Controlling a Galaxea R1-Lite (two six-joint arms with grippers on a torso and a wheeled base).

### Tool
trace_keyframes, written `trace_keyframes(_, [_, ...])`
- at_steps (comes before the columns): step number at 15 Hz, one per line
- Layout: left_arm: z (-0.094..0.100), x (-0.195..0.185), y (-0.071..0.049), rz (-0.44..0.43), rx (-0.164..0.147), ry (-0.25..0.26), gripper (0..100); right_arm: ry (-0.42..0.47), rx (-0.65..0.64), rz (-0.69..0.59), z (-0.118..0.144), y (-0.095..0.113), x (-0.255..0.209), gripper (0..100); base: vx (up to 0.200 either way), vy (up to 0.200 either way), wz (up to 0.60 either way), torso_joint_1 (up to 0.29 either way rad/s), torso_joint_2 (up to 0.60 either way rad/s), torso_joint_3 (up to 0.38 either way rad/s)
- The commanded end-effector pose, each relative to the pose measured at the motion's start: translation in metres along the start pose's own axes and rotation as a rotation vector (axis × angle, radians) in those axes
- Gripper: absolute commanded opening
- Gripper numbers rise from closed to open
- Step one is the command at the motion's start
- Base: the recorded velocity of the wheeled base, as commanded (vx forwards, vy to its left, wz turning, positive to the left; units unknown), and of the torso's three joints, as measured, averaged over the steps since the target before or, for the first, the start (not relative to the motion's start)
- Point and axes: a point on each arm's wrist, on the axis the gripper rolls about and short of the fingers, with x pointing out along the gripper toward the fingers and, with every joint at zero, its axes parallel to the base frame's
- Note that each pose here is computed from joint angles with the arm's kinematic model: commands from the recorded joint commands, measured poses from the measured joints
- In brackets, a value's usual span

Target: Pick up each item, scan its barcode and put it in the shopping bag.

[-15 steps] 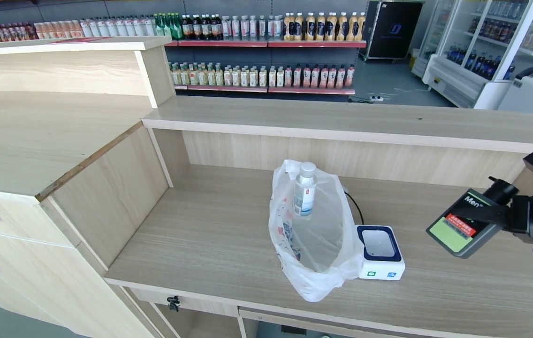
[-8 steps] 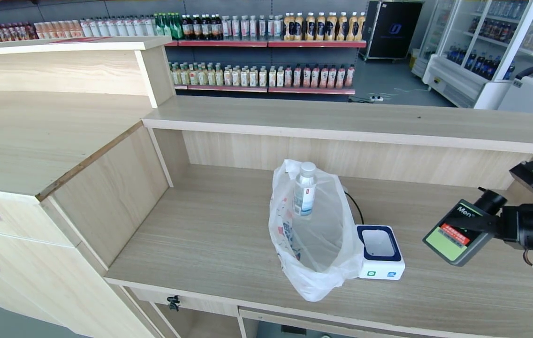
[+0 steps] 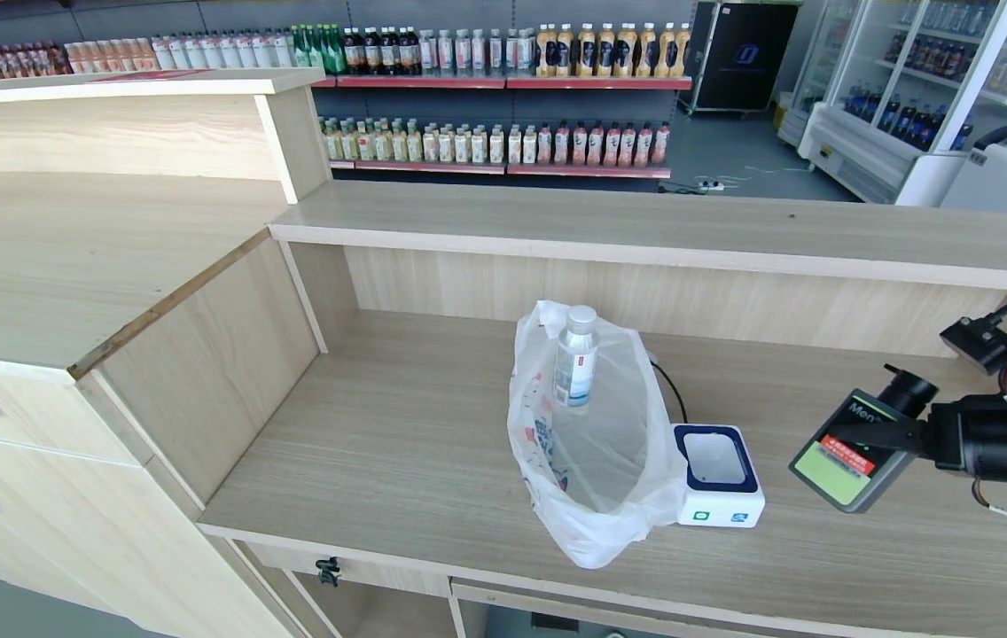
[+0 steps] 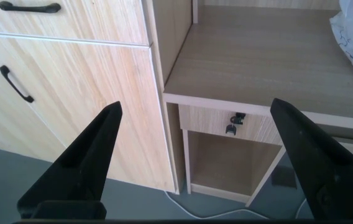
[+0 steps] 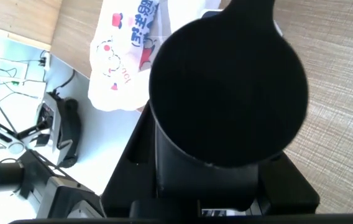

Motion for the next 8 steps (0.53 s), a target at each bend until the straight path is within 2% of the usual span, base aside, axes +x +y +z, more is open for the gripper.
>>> trace_keyframes(1, [-0.0001, 0.0, 0.0, 0.001, 0.0, 0.0, 100, 0.008, -0.001, 0.002, -0.0018, -0.0006, 0.0014, 0, 0.0, 0.0, 0.0, 0.0, 0.0, 0.0])
trace_keyframes(8, [-0.0001, 0.0, 0.0, 0.001, 0.0, 0.0, 100, 0.025, -0.031, 0.008, -0.0048, -0.0032, 0.0065, 0, 0.0, 0.0, 0.0, 0.0, 0.0, 0.0])
